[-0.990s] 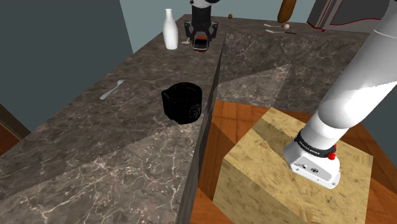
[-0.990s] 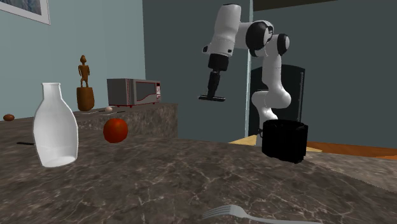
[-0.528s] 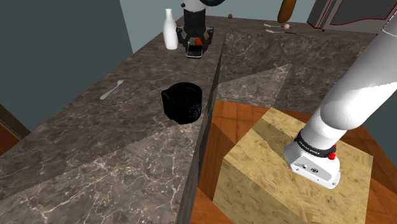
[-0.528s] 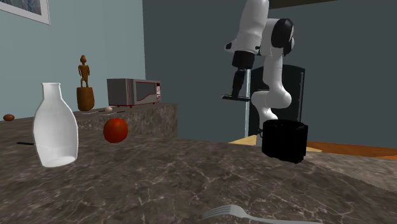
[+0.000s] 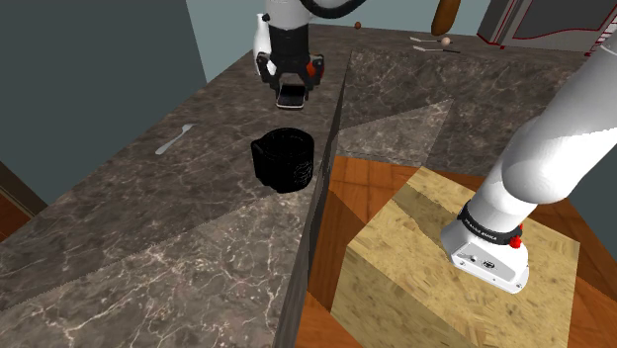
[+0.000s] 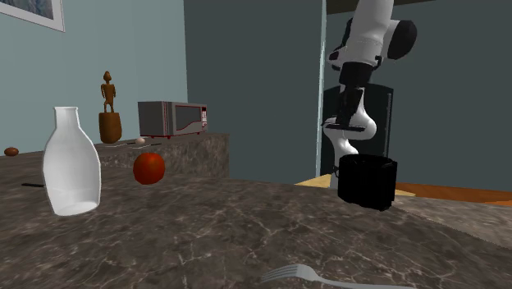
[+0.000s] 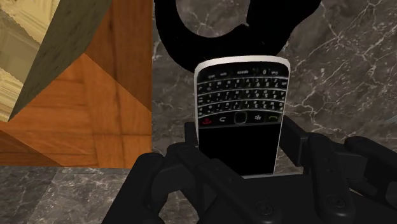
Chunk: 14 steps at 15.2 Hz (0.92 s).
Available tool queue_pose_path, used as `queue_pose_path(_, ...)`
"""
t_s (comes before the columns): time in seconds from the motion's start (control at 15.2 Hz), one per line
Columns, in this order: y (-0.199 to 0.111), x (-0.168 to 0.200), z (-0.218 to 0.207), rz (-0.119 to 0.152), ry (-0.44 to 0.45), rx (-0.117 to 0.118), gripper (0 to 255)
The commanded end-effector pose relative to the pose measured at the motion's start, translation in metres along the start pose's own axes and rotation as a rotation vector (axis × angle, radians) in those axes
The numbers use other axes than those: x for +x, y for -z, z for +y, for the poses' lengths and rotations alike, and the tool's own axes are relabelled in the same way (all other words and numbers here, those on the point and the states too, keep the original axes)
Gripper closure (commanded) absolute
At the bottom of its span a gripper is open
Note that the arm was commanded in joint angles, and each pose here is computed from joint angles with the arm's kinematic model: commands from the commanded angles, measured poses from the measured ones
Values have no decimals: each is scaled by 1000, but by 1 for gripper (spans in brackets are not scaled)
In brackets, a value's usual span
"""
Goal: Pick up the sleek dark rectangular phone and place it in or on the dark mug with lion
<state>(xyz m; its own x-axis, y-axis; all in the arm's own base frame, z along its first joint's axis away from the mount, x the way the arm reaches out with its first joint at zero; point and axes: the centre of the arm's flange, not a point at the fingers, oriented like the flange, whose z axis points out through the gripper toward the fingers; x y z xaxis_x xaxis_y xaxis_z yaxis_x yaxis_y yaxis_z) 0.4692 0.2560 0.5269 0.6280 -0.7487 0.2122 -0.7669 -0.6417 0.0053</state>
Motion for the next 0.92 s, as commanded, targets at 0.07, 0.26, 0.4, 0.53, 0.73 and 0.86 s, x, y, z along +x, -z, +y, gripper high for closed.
queue_pose_path(0.07,7,-37,-8,0,-2,0,255)
queue_pose_path(0.26,14,-68,-14,0,-2,0,255)
queue_pose_path(0.4,4,-70,-14,0,-2,0,255)
queue_pose_path(0.53,-7,-72,-14,0,-2,0,255)
queue_pose_path(0.73,-22,-76,-14,0,-2,0,255)
queue_pose_path(0.86,-32,-78,-14,0,-2,0,255)
